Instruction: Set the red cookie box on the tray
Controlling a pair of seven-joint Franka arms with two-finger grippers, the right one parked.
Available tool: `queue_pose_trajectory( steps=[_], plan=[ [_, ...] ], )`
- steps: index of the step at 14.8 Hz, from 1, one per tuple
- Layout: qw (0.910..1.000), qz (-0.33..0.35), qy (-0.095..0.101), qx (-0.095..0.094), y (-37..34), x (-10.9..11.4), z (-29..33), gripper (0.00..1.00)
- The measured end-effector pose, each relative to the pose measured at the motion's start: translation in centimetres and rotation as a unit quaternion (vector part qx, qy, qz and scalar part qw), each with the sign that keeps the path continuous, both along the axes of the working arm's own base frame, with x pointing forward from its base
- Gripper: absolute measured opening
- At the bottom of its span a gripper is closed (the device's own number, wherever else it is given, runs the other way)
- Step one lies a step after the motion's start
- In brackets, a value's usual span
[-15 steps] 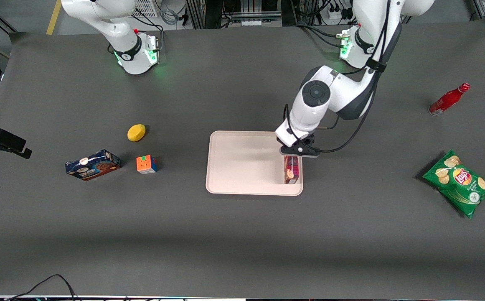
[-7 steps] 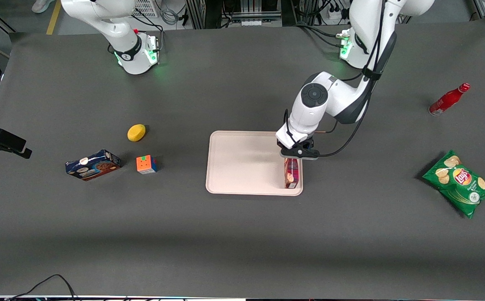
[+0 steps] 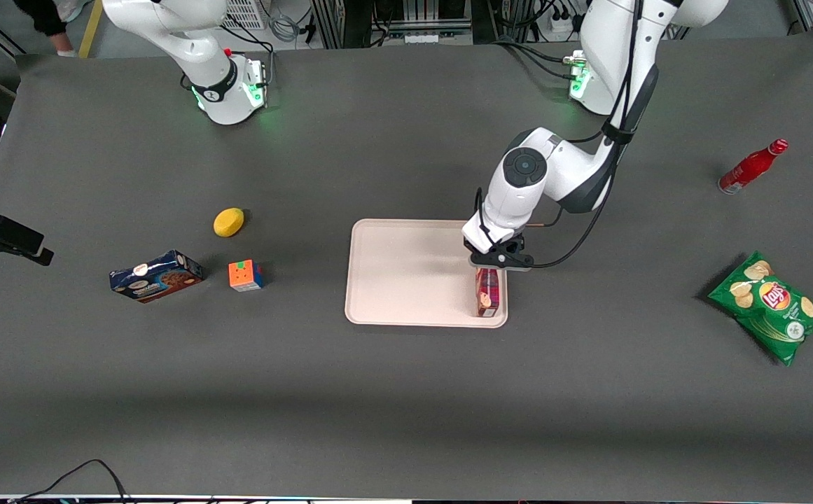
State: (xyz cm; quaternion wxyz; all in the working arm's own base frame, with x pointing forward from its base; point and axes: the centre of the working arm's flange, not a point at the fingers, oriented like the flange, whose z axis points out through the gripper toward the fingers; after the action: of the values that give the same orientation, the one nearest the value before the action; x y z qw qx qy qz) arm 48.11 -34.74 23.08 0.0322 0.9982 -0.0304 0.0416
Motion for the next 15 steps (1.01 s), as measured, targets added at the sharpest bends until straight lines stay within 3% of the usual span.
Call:
queue_pose_trajectory(
  steps=[3, 5, 7, 9, 12, 15],
  plan=[
    [1.0, 0.002, -0.005, -0.002, 0.0, 0.3, 0.2, 0.41],
    [0.9998, 0.007, -0.018, -0.008, 0.3, 1.5, 1.4, 0.63],
    [0.9995, 0.005, -0.031, -0.001, 1.5, 3.9, 4.2, 0.82],
    [0.9993, -0.005, -0.033, 0.018, 3.9, 7.1, 8.7, 0.99],
    [0.9991, -0.002, -0.032, 0.027, 10.2, 11.4, 17.2, 1.0],
    [0.9992, -0.026, -0.012, 0.029, 18.2, 13.2, 23.8, 1.0]
  ],
)
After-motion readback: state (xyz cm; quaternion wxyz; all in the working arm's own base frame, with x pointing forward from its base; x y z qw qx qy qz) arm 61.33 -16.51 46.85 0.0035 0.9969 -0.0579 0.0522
